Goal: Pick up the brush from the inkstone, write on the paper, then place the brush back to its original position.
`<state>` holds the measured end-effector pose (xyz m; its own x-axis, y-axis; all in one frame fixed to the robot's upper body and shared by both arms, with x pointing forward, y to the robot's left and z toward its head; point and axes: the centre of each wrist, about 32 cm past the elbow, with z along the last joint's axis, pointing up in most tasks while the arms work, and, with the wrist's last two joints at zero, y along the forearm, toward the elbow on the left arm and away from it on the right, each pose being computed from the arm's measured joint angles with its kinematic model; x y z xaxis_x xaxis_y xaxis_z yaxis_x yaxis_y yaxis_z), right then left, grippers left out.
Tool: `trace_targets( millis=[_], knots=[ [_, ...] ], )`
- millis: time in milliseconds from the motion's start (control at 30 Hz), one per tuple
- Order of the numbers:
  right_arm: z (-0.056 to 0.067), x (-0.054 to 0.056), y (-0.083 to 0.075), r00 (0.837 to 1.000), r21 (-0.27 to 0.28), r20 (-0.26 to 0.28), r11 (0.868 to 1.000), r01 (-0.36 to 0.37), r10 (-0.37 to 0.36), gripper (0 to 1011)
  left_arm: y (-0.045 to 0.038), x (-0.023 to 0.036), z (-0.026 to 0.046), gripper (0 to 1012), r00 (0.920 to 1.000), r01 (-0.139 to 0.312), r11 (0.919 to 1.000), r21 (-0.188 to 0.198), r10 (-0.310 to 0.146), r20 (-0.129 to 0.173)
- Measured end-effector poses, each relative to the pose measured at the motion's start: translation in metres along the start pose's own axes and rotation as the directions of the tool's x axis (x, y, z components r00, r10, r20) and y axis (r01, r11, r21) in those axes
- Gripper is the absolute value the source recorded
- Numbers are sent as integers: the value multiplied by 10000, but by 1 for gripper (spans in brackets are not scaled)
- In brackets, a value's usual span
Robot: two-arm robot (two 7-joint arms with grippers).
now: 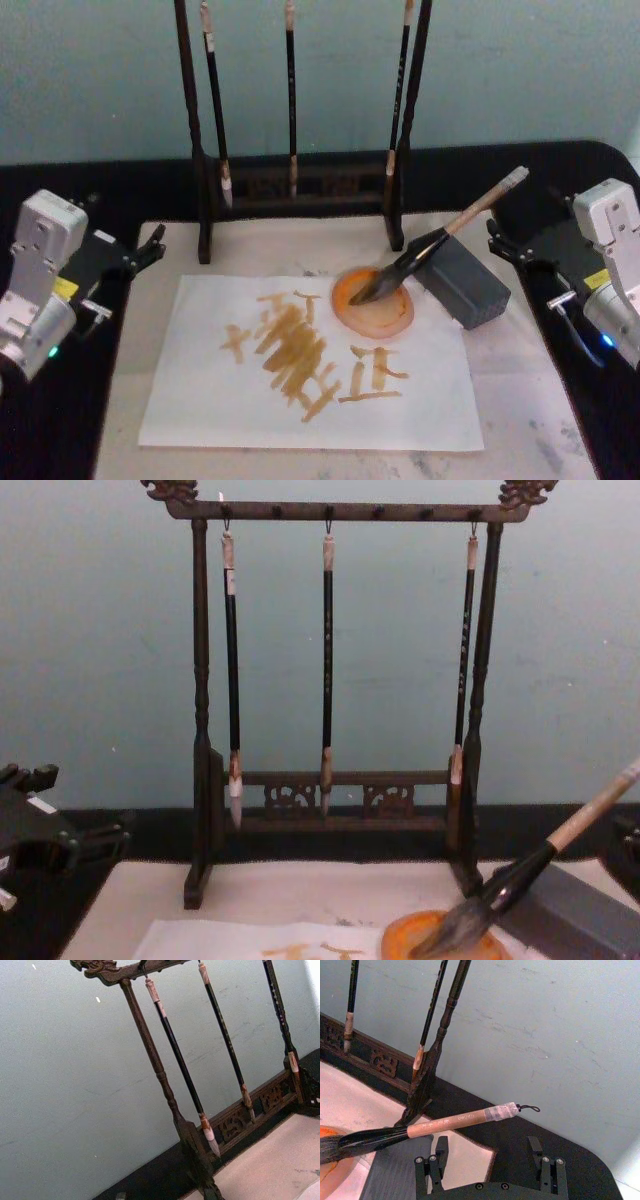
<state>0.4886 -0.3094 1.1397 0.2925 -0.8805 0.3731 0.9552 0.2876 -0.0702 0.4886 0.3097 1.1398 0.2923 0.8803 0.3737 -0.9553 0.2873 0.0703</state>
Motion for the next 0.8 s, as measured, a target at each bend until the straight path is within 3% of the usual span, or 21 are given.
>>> trace_targets(
  millis=[800],
  knots=[
    [0,3,-1,10000,-2,8,10000,2,-2,1000,0,0,0,1010,10000,0,10000,-1,0,-1]
  ],
)
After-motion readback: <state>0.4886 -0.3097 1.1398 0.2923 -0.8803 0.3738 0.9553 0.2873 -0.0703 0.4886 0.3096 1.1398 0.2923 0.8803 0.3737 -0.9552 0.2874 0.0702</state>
